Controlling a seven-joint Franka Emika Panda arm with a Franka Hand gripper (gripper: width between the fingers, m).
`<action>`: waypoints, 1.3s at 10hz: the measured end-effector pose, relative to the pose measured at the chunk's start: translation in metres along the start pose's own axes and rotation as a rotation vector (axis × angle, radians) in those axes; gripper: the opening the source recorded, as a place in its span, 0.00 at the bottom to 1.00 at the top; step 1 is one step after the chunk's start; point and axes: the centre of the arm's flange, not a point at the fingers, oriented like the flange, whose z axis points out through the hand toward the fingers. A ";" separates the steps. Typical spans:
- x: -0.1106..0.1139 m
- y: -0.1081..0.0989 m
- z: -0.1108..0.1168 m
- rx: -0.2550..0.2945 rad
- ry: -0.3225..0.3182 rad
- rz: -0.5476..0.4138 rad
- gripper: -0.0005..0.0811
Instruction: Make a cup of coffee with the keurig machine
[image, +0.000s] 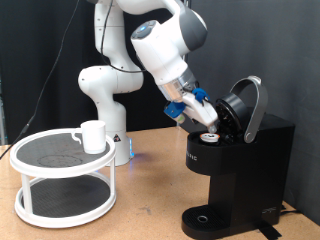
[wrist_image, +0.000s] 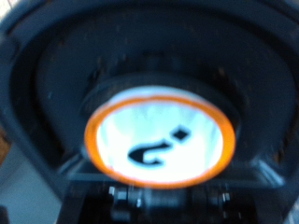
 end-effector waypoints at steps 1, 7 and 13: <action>-0.002 0.003 -0.011 0.002 -0.019 -0.006 0.91; -0.018 0.017 -0.045 -0.040 -0.170 0.006 0.91; -0.063 0.045 -0.107 -0.087 -0.266 0.026 0.91</action>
